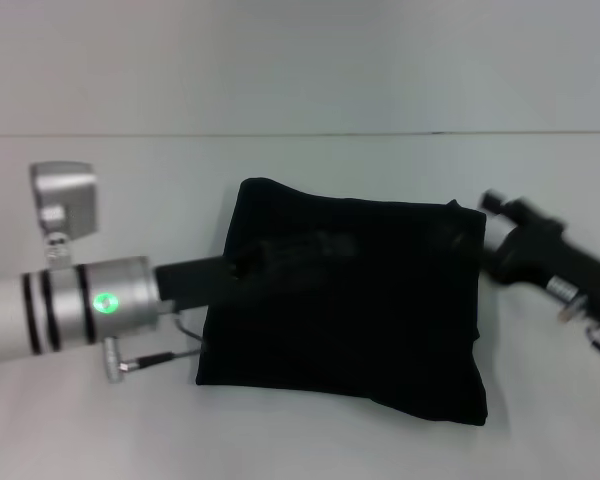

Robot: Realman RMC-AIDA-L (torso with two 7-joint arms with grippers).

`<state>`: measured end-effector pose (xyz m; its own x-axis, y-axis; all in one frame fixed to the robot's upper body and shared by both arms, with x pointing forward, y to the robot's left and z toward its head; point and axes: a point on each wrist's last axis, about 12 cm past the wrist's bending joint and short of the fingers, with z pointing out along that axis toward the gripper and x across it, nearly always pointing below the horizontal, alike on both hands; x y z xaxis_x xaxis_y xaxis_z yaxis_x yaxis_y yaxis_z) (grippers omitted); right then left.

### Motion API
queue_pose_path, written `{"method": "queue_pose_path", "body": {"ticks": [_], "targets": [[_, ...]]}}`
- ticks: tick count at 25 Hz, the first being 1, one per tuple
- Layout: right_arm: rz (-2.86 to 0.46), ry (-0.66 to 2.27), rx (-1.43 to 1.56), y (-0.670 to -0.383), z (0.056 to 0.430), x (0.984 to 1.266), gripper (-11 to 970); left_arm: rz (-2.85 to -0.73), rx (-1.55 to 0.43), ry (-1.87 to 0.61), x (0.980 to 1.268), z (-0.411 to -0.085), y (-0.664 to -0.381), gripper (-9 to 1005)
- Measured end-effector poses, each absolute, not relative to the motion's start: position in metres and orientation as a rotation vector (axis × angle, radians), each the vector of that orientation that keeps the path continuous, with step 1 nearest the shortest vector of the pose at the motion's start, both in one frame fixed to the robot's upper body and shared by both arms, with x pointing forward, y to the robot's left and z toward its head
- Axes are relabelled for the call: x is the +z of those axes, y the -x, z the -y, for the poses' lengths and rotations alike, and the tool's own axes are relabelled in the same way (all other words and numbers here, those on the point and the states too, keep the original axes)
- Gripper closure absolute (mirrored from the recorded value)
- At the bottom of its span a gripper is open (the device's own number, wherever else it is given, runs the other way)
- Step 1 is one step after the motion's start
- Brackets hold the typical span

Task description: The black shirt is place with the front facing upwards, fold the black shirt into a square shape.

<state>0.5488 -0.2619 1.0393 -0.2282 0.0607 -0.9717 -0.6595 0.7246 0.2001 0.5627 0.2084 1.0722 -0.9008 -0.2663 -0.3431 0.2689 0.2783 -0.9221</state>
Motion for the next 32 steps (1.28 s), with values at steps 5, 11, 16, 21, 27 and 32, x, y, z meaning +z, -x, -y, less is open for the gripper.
{"method": "queue_pose_path", "body": {"ticks": [5, 11, 16, 21, 27, 32], "targets": [[-1.760, 0.614, 0.676, -0.544, 0.254, 1.025, 18, -2.138, -1.542, 0.112, 1.069, -0.239, -0.570, 197], [-1.896, 0.560, 0.545, -0.547, 0.267, 1.009, 18, -2.160, -1.433, 0.176, 1.068, -0.258, -0.577, 44], [-1.925, 0.551, 0.515, -0.550, 0.268, 1.006, 18, -2.192, -1.371, 0.235, 1.066, -0.270, -0.582, 44], [-1.842, 0.515, 0.568, -0.543, 0.274, 1.015, 19, -2.289, -1.317, 0.276, 1.068, -0.281, -0.588, 44], [-1.672, 0.549, 0.630, -0.514, 0.297, 1.031, 20, -2.392, -1.245, 0.304, 1.075, -0.287, -0.599, 45], [-1.686, 0.625, 0.664, -0.488, 0.302, 1.021, 18, -2.425, -1.188, 0.302, 1.073, -0.281, -0.604, 45]]}}
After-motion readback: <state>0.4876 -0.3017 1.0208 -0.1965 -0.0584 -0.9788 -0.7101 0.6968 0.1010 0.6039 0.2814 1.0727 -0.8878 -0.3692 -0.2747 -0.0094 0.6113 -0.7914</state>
